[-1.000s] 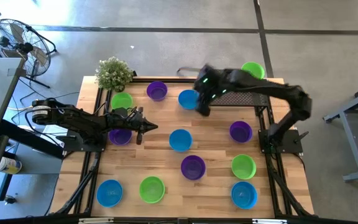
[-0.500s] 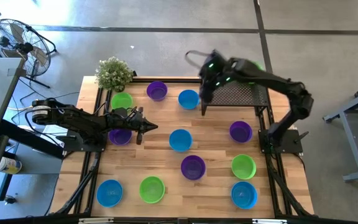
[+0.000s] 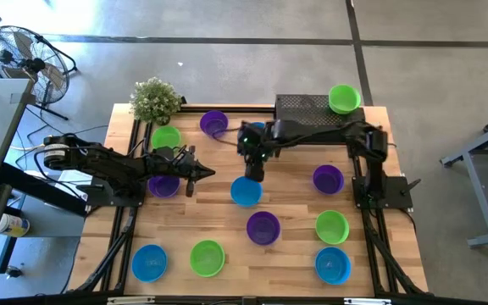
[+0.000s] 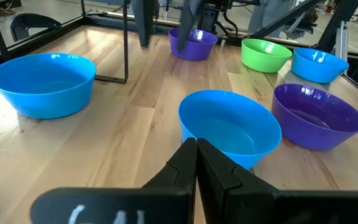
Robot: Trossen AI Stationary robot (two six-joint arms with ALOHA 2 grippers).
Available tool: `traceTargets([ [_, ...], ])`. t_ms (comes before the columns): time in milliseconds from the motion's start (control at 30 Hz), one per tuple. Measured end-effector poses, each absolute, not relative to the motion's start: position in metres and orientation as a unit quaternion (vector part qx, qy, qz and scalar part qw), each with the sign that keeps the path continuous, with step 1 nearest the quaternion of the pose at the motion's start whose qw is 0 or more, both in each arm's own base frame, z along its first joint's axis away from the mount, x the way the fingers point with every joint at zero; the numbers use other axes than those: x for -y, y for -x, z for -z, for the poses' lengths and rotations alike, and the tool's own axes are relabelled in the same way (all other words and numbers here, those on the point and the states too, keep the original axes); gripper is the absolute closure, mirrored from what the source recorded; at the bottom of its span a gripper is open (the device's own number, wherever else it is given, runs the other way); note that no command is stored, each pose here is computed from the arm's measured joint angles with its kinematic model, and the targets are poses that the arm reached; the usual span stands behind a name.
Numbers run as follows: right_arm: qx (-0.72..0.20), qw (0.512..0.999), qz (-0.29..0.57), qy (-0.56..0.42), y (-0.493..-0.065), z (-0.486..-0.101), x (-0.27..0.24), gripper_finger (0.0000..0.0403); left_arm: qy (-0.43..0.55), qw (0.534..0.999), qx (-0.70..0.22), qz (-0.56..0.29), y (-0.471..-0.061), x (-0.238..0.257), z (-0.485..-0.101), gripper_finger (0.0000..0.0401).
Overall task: Pick & Place Mini bowls
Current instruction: Put the blue bowl on the shelf
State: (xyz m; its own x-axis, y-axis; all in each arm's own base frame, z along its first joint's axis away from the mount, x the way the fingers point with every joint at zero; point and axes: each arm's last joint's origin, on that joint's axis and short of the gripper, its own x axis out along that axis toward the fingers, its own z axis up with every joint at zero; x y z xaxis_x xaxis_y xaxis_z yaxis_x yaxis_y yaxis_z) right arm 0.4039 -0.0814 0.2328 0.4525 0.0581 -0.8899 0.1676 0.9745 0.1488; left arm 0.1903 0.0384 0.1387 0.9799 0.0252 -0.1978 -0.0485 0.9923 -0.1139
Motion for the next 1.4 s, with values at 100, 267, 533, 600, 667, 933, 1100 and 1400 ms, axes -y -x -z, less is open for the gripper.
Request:
traceTargets([
  [100, -0.529, 0.838, 0.012, -0.136, -0.412, -0.214, 0.080, 0.0245, 0.059, 0.993, -0.099, -0.019, -0.190, -0.038, -0.139, 0.0397],
  [267, -0.536, 0.831, 0.007, -0.146, -0.421, -0.195, 0.080, 0.0253, 0.061, 0.993, -0.099, -0.019, -0.190, -0.038, -0.139, 0.0397],
  [533, -0.550, 0.822, -0.019, -0.145, -0.429, -0.172, 0.073, 0.0289, 0.063, 0.993, -0.099, -0.018, -0.190, -0.038, -0.139, 0.0397],
  [600, -0.556, 0.818, -0.023, -0.146, -0.430, -0.166, 0.071, 0.0303, 0.063, 0.993, -0.099, -0.018, -0.190, -0.038, -0.139, 0.0397],
  [667, -0.559, 0.816, -0.030, -0.147, -0.431, -0.162, 0.070, 0.0320, 0.063, 0.993, -0.099, -0.018, -0.190, -0.038, -0.139, 0.0397],
  [933, -0.564, 0.812, -0.042, -0.145, -0.431, -0.156, 0.070, 0.0398, 0.063, 0.993, -0.099, -0.016, -0.190, -0.038, -0.139, 0.0397],
  [1100, -0.567, 0.810, -0.042, -0.146, -0.428, -0.162, 0.070, 0.0400, 0.063, 0.993, -0.099, -0.016, -0.190, -0.038, -0.139, 0.0397],
  [1400, -0.534, 0.833, -0.008, -0.147, -0.402, -0.227, 0.090, 0.0401, 0.063, 0.993, -0.099, -0.016, -0.190, -0.038, -0.139, 0.0397],
])
